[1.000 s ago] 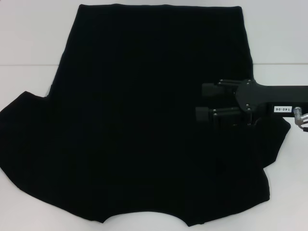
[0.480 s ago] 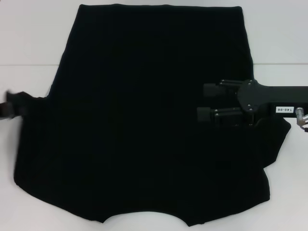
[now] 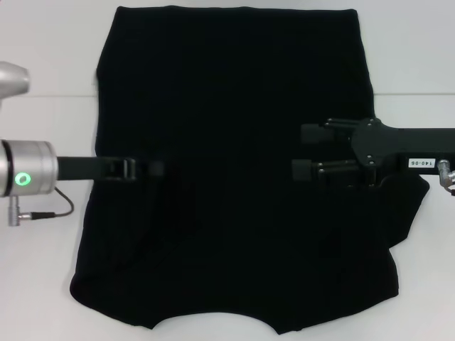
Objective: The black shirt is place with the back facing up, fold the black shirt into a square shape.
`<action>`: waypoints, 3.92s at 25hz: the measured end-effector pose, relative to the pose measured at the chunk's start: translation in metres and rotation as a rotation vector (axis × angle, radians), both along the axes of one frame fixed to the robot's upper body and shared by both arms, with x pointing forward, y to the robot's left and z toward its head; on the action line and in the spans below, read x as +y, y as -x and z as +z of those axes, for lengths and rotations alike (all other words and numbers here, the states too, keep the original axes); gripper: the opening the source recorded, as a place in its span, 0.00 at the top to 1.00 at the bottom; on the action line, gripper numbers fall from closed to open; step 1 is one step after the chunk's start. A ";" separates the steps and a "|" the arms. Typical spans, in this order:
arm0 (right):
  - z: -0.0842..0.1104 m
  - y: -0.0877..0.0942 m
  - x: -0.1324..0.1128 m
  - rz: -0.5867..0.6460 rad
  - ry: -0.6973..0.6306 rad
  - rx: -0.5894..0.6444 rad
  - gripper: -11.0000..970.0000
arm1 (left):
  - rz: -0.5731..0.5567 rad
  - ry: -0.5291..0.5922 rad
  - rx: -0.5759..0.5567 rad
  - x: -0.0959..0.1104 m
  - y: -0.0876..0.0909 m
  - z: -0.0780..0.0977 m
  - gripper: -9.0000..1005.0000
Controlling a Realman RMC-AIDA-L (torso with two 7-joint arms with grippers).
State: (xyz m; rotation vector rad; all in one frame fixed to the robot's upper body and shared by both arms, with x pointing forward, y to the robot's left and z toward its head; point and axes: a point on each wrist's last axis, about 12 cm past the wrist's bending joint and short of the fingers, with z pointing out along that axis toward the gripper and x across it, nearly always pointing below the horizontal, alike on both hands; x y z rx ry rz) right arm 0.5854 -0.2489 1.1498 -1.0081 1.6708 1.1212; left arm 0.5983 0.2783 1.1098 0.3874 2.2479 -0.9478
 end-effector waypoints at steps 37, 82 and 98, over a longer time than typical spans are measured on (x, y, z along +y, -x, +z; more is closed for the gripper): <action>-0.018 -0.021 -0.092 -0.620 0.438 0.830 0.06 | -0.758 0.072 -0.593 -0.080 0.063 -0.024 0.06; -0.047 -0.035 -0.073 -0.711 0.488 0.793 0.62 | -0.718 0.025 -0.593 -0.078 0.055 -0.024 0.07; -0.052 -0.035 -0.068 -0.720 0.488 0.786 0.57 | -0.712 0.030 -0.590 -0.078 0.054 -0.023 0.07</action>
